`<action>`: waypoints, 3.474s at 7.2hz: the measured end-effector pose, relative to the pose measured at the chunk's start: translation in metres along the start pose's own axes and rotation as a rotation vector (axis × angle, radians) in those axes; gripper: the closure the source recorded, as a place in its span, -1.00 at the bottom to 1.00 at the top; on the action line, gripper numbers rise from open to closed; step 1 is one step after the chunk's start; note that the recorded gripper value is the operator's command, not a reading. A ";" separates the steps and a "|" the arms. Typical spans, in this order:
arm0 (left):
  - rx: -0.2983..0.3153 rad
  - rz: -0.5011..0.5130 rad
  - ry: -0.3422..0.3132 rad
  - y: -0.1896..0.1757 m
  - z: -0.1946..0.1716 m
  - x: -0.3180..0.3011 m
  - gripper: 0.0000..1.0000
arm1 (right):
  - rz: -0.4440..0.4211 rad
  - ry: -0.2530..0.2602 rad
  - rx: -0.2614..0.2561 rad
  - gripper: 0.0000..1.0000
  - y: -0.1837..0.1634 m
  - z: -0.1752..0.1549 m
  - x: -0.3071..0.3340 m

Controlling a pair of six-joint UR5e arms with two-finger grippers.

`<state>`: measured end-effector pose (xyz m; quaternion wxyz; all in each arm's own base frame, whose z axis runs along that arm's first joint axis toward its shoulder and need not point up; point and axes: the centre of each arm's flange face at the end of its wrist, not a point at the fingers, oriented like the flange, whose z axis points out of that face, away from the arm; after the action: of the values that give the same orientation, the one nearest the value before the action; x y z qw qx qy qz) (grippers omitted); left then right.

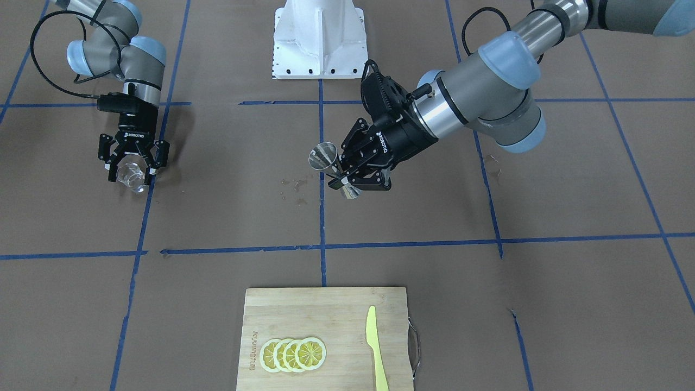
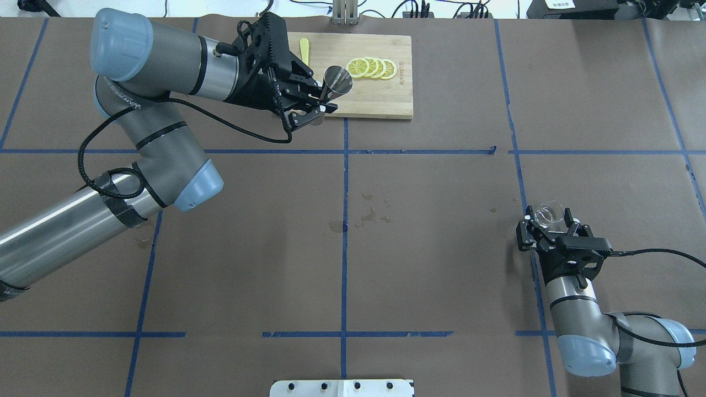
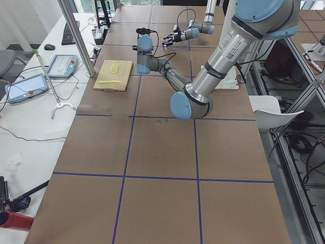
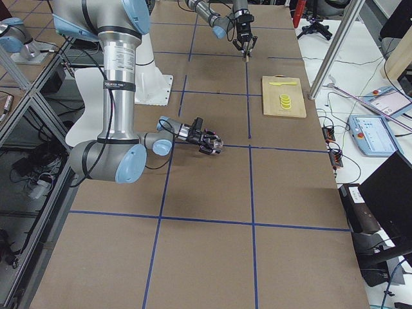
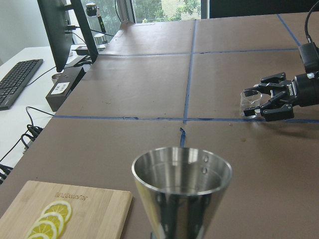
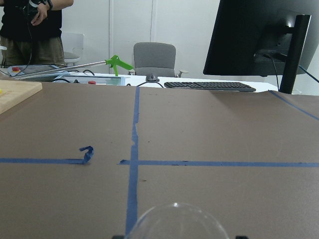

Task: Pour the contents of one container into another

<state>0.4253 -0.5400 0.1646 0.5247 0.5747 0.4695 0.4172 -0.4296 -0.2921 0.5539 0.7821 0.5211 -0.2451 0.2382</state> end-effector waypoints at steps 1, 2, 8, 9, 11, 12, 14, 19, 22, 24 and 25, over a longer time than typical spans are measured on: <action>0.001 0.001 0.000 0.001 0.000 0.000 1.00 | 0.000 0.001 0.001 -0.26 0.003 0.002 -0.003; 0.002 0.001 0.000 0.002 -0.001 0.000 1.00 | 0.000 0.003 0.002 0.20 0.005 0.004 -0.004; 0.007 0.005 0.001 0.007 -0.003 0.001 1.00 | 0.034 -0.045 0.013 1.00 -0.011 0.002 -0.007; 0.008 0.005 0.001 0.007 -0.003 0.001 1.00 | 0.046 -0.073 0.021 1.00 -0.021 0.001 -0.008; 0.009 0.005 0.001 0.007 -0.003 0.001 1.00 | 0.074 -0.144 0.056 1.00 -0.048 -0.001 -0.006; 0.010 0.004 0.001 0.007 -0.003 0.002 1.00 | 0.055 -0.173 0.085 1.00 -0.063 0.000 -0.002; 0.011 0.004 0.001 0.006 -0.004 0.002 1.00 | -0.009 -0.217 0.146 1.00 -0.085 -0.003 0.000; 0.017 0.007 -0.003 0.009 -0.006 0.002 1.00 | -0.237 -0.284 0.089 1.00 -0.164 0.025 -0.086; 0.023 0.009 -0.021 0.026 -0.012 0.004 1.00 | -0.298 -0.260 0.030 1.00 -0.258 0.003 -0.142; 0.026 0.008 -0.036 0.027 -0.011 0.005 1.00 | -0.341 -0.219 0.033 1.00 -0.303 -0.014 -0.185; 0.028 0.002 -0.042 0.026 -0.010 0.006 1.00 | -0.381 -0.191 0.049 1.00 -0.319 -0.019 -0.203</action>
<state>0.4194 -0.5327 0.1918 0.5258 0.5913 0.4635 0.3988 -0.3824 -0.4076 0.1968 0.7733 0.5972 -0.2091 0.0413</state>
